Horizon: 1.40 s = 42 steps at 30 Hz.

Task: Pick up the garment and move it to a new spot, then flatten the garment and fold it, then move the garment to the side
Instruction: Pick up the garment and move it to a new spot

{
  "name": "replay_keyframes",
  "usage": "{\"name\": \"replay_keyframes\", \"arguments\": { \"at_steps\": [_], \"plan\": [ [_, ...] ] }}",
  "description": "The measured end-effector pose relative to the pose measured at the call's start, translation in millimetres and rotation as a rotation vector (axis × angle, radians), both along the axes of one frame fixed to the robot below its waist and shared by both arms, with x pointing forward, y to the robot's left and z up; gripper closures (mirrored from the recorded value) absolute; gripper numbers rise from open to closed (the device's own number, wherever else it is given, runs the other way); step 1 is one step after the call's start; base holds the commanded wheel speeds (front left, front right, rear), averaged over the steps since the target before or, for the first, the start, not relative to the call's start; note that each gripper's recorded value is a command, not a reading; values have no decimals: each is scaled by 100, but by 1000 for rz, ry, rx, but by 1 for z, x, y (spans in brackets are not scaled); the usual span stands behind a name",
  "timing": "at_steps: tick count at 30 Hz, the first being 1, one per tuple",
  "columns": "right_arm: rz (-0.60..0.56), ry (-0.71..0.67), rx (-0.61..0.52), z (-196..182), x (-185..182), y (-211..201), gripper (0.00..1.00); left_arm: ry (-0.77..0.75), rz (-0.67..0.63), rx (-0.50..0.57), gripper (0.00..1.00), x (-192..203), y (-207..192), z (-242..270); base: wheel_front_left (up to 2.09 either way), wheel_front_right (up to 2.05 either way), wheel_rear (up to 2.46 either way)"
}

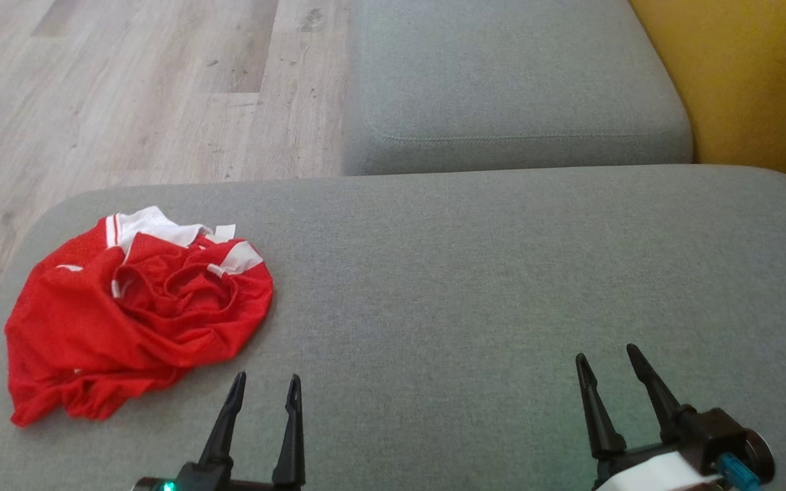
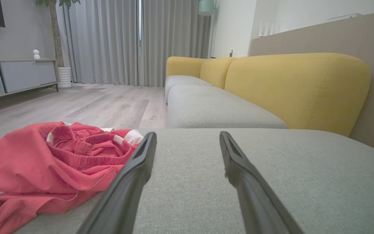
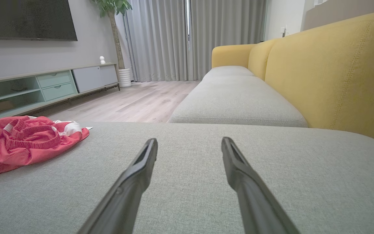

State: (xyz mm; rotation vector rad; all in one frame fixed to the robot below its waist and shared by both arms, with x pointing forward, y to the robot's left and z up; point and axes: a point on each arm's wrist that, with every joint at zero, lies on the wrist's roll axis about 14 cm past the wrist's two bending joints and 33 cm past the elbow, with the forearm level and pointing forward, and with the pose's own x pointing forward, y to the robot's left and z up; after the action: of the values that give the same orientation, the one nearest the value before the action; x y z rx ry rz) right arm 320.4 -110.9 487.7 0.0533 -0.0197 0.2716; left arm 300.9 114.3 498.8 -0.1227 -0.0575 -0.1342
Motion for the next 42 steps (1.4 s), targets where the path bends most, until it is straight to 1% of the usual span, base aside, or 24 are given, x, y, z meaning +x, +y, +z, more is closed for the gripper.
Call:
{"name": "replay_keyframes", "arguments": {
  "at_steps": [6,13,16,24,30,35,42],
  "plan": [
    [29,6,-4,-1,4,8,0,17,48,12,0,-4,11,-6,0,0,0],
    [105,14,-11,-3,11,32,0,29,125,20,0,-12,32,-11,0,0,0],
    [155,19,-13,-4,15,47,0,34,177,14,0,-19,47,-12,0,0,0],
    [312,25,-17,-4,24,97,0,49,378,12,0,-47,101,-18,0,0,0],
    [426,19,-8,-1,27,136,0,51,506,18,0,-65,131,-16,0,0,0],
    [466,21,-6,-2,36,152,0,62,557,27,0,-69,141,-16,0,0,0],
    [501,52,-14,-14,34,161,0,56,624,29,0,-76,157,-11,0,0,0]
  ]
}}
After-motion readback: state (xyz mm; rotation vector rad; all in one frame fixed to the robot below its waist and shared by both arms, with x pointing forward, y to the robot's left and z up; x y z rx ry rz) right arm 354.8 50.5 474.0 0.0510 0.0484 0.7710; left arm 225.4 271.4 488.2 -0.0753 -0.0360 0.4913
